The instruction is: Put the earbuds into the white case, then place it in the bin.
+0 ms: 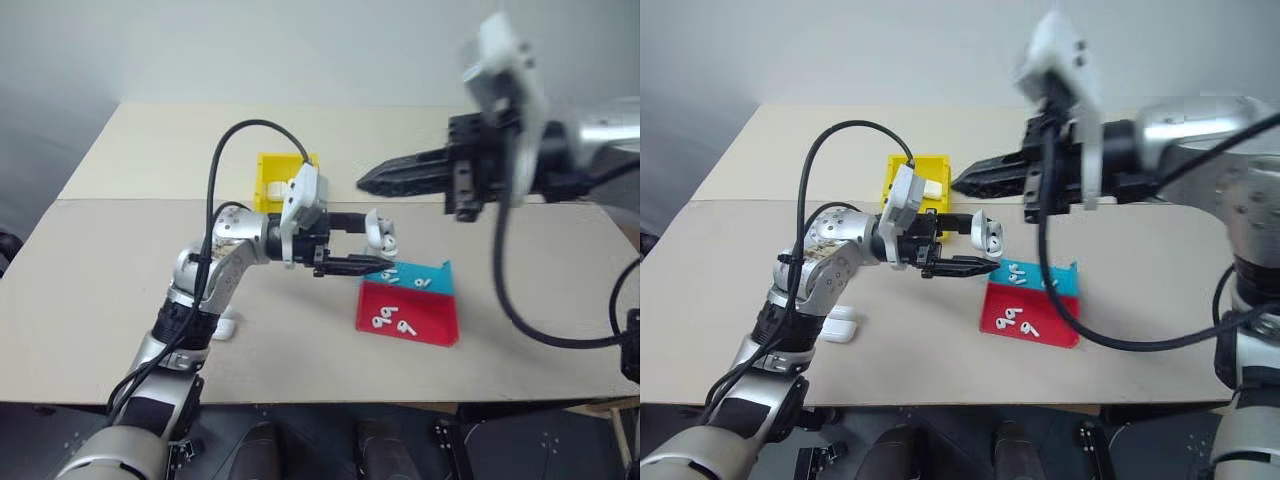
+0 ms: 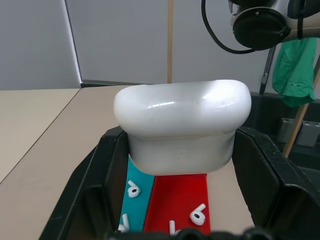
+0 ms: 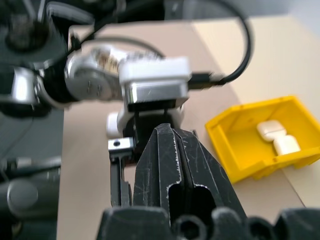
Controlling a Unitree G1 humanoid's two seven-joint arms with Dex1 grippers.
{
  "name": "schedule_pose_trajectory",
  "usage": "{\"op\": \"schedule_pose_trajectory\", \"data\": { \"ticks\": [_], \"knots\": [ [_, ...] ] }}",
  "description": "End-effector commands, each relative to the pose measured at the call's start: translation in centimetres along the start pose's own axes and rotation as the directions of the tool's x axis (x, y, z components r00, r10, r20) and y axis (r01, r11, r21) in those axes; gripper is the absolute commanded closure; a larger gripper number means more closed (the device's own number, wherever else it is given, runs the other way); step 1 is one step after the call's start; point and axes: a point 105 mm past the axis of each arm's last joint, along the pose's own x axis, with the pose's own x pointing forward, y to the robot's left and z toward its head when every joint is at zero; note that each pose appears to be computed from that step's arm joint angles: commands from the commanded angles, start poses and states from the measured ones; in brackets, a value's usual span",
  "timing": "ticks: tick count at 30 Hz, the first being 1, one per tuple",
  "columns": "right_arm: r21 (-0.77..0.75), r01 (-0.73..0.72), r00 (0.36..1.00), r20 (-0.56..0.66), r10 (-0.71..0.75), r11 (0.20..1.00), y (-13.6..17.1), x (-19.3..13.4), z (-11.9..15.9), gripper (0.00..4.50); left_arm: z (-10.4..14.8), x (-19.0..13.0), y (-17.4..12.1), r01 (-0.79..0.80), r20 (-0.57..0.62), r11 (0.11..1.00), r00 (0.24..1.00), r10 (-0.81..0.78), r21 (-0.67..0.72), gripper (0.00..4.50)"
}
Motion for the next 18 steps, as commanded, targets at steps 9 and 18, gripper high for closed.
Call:
{"op": "schedule_pose_trajectory", "data": {
  "ticks": [9, 18],
  "knots": [
    [-0.19, 0.003, 0.975, -0.219, -0.046, 0.982, -1.3, -0.5, -3.2, 4.46, 1.8, -0.4, 0.1, -0.029, 0.03, 0.997, 0.999, 0.027, 0.077, 1.71],
    [0.035, 0.244, 0.949, 0.196, -0.246, 0.969, -3.6, -5.1, 1.0, 4.46, 2.4, -2.3, 1.6, -0.252, 0.059, 0.961, 0.967, 0.246, 0.118, 1.71]
  ]
}}
